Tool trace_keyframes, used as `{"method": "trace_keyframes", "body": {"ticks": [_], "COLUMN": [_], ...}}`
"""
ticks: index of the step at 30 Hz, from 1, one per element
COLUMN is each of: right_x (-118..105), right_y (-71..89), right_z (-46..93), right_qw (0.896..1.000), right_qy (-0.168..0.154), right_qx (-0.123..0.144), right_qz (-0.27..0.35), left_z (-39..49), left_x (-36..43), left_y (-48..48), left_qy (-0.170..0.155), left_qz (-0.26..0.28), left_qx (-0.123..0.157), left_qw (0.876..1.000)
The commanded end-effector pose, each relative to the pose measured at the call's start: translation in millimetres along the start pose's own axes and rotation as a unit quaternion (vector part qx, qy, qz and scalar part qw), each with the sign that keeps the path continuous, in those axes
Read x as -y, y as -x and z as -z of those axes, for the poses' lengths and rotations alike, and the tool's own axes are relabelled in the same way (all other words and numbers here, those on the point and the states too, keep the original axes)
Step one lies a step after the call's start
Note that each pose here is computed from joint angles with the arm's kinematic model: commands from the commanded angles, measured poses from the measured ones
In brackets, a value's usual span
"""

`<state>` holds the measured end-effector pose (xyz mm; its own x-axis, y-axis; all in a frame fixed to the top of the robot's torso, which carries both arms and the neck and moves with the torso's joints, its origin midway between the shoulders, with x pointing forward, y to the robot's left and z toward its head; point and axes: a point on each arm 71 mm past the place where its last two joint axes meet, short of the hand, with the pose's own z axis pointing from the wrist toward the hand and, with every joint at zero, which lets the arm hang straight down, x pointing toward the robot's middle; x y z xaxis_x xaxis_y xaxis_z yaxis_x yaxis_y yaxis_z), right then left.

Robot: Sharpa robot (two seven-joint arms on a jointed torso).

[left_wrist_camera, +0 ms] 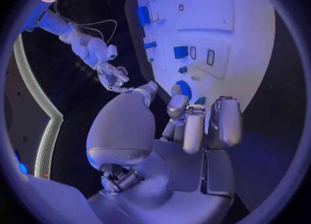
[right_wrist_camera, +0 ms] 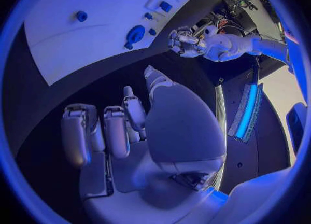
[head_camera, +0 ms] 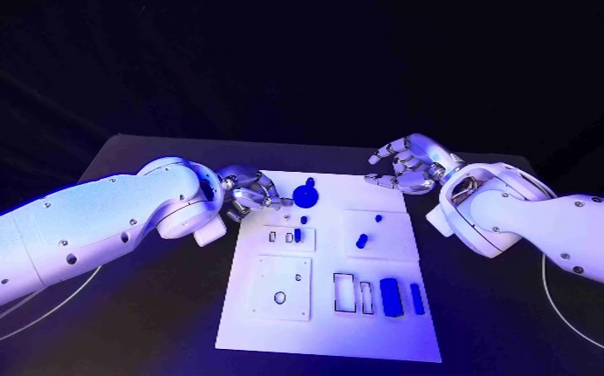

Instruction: Assemble the parts on the task board

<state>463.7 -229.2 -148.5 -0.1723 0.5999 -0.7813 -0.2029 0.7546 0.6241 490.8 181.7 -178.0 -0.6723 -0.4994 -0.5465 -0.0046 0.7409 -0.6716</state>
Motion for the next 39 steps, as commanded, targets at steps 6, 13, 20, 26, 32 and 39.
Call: {"method": "trace_keyframes", "body": {"ticks": [6, 13, 20, 26, 32, 39], "right_x": [5, 6, 6, 6, 6, 6], "right_y": [0.8, 0.5, -0.2, -0.3, -0.6, -1.1], "right_z": [-2.7, -4.6, -6.1, -6.7, -7.2, -7.6], "right_qw": [1.0, 1.0, 1.0, 1.0, 1.0, 1.0], "right_qy": [-0.013, -0.017, -0.016, -0.016, -0.017, -0.017], "right_qx": [-0.009, -0.009, -0.009, -0.009, -0.01, -0.01], "right_qz": [0.001, 0.002, 0.004, 0.005, 0.005, 0.005], "left_z": [-6.9, -13.8, -17.7, -20.8, -24.5, -28.9], "left_x": [1.3, 9.2, 18.0, 21.5, 23.8, 26.0], "left_y": [-3.0, -4.3, -9.2, -14.5, -19.5, -24.9], "left_qy": [0.062, 0.066, 0.061, 0.062, 0.063, 0.064], "left_qz": [-0.077, -0.097, -0.108, -0.117, -0.124, -0.13], "left_qx": [-0.026, -0.029, -0.038, -0.052, -0.062, -0.07], "left_qw": [0.995, 0.993, 0.992, 0.99, 0.988, 0.987]}}
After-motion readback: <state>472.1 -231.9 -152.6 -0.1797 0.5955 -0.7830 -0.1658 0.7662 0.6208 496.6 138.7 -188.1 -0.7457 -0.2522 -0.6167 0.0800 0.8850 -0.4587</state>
